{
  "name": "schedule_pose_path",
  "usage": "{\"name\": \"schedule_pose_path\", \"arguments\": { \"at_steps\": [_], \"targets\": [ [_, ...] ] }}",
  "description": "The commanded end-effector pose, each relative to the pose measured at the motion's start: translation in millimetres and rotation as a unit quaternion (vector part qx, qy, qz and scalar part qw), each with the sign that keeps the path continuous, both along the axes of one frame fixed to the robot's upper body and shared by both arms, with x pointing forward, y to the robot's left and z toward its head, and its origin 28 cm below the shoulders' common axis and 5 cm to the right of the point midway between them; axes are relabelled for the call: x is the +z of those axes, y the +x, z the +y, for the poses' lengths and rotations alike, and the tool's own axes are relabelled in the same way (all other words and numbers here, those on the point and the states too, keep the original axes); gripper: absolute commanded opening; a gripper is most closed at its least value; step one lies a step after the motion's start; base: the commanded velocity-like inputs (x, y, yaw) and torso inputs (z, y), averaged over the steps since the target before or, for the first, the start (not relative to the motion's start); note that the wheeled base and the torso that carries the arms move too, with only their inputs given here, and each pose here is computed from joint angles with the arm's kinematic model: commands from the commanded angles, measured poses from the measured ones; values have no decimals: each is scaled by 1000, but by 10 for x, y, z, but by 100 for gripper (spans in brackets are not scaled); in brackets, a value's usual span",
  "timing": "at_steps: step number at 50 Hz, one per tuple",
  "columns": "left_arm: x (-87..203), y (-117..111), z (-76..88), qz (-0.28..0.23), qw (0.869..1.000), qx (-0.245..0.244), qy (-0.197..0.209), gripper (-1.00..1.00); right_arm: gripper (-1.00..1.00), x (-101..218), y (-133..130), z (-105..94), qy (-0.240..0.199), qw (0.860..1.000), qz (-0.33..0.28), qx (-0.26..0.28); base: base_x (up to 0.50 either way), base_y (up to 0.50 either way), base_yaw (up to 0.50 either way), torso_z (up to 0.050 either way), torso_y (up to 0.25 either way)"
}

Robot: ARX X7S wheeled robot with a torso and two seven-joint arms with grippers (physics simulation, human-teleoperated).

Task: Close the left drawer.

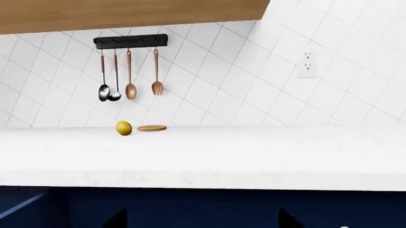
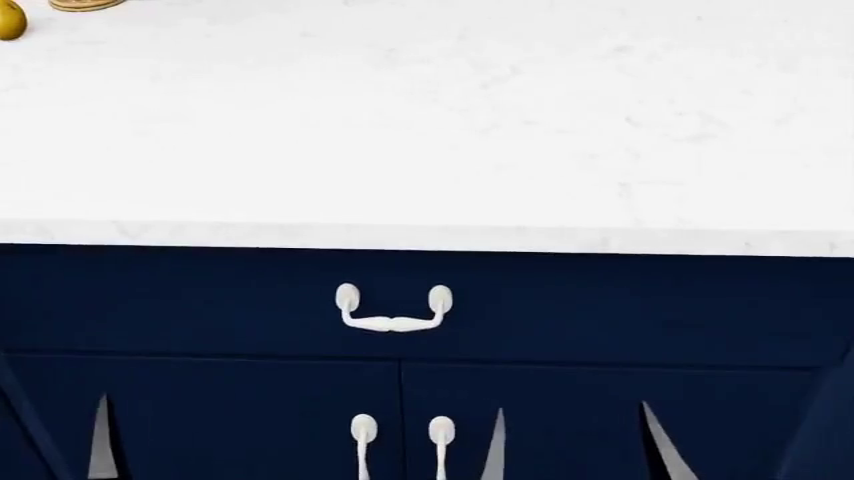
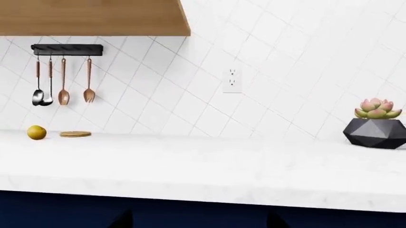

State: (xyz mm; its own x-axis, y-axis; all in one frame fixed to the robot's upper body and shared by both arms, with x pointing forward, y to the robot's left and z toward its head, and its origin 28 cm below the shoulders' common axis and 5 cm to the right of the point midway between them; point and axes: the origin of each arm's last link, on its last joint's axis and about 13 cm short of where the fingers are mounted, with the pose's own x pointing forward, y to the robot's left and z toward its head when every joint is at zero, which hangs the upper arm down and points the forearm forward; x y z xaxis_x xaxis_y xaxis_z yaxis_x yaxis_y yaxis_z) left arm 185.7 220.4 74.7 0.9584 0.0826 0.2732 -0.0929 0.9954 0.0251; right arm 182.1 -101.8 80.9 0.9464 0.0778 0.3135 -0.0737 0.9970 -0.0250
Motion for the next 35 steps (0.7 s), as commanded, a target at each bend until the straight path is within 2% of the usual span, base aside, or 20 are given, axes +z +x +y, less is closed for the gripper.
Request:
{"name": "schedule_pose_path", "arguments": {
  "at_steps": [1, 11, 35],
  "targets": [
    [102, -263, 28, -42, 999, 7, 10, 100, 100, 192, -220, -16, -5, 999, -51, 7, 0, 0, 0, 0, 0],
    [135, -410, 26, -64, 998, 18, 15, 100, 100, 188, -370, -71, -2, 998, -68, 15, 0, 0, 0, 0, 0],
    [146, -384, 29, -68, 997, 30, 18, 100, 100, 171, -280, -42, 11, 997, -68, 30, 0, 0, 18, 0, 0]
  ]
}}
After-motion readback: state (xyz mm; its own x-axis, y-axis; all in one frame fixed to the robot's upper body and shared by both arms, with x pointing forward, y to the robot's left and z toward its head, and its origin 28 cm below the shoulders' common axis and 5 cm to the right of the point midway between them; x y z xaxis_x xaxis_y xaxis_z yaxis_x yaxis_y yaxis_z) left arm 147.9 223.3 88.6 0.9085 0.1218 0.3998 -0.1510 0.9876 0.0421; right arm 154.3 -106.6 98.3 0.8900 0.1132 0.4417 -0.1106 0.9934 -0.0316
